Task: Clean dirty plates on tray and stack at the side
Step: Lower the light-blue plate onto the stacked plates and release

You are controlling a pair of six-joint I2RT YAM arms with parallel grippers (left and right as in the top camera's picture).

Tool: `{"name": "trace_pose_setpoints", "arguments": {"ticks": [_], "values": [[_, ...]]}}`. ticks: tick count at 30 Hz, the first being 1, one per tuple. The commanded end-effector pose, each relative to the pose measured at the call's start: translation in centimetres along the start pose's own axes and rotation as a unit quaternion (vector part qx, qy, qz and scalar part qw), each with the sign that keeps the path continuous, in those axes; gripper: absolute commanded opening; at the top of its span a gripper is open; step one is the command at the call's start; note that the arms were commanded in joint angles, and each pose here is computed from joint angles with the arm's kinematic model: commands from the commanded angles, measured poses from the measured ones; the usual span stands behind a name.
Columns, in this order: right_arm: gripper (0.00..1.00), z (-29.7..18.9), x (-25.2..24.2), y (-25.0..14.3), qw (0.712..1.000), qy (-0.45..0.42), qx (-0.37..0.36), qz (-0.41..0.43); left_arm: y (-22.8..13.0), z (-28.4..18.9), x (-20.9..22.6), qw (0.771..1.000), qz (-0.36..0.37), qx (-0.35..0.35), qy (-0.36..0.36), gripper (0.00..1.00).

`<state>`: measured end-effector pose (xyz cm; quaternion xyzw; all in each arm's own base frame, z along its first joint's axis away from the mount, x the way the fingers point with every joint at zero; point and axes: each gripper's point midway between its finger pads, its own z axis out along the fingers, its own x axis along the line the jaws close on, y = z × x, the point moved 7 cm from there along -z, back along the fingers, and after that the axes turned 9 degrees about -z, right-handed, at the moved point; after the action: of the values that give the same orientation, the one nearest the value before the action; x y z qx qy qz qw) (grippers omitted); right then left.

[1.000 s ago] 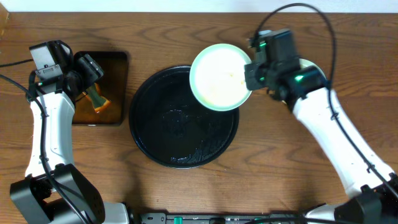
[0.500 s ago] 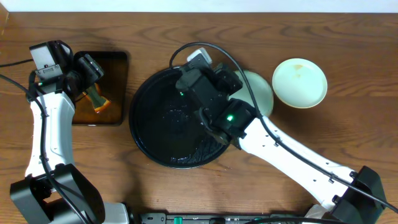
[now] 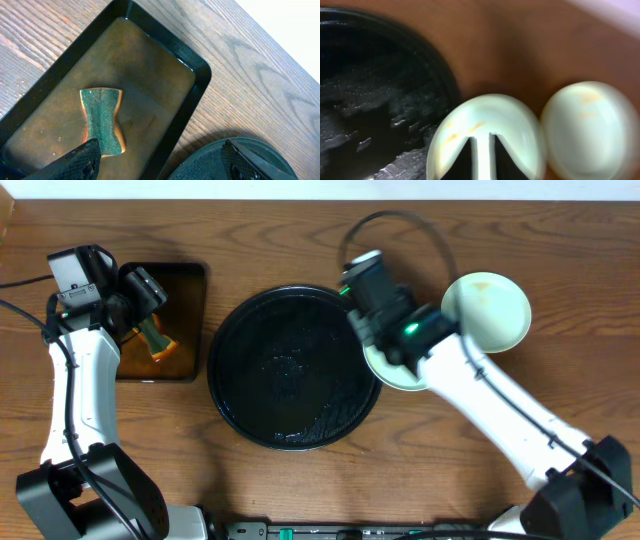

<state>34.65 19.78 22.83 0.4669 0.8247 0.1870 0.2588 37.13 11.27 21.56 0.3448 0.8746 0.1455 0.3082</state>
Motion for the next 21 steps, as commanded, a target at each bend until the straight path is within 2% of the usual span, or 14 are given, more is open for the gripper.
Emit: {"name": "trace_pose_setpoints", "arguments": {"ticks": [1,2,3,5,9,13,18,19,21], "values": [[0.41,1.1,1.9,-0.6,0.976,0.216,0.024,0.022,0.2,0.0,0.1,1.0,0.001,-0.001,0.002,0.78],[0.51,1.8,1.9,-1.2,0.976,0.214,0.038,0.009,0.2,0.0,0.1,1.0,0.001,-0.001,0.002,0.78],[0.56,2.4,2.2,-1.7,0.975,0.216,0.052,-0.006,0.2,0.0,0.1,1.0,0.001,-0.001,0.002,0.78],[0.56,4.0,3.1,-2.7,0.972,0.219,0.084,-0.023,0.2,0.0,0.1,1.0,0.001,-0.001,0.002,0.78],[0.49,8.3,4.9,-4.9,0.973,0.172,0.147,-0.036,0.2,0.0,0.1,1.0,0.001,-0.001,0.002,0.78],[0.37,9.9,6.3,-6.2,0.973,0.133,0.177,-0.058,0.2,0.0,0.1,1.0,0.001,-0.001,0.002,0.78],[0.11,9.5,7.3,-6.1,0.977,0.089,0.174,-0.082,0.2,0.0,0.1,1.0,0.001,-0.001,0.002,0.78],[0.01,9.4,7.6,-6.1,0.977,0.084,0.172,-0.088,0.2,0.0,0.1,1.0,0.001,-0.001,0.002,0.78],[0.01,9.2,7.9,-5.9,0.978,0.071,0.168,-0.096,0.2,0.0,0.1,1.0,0.001,-0.001,0.002,0.78]]}}
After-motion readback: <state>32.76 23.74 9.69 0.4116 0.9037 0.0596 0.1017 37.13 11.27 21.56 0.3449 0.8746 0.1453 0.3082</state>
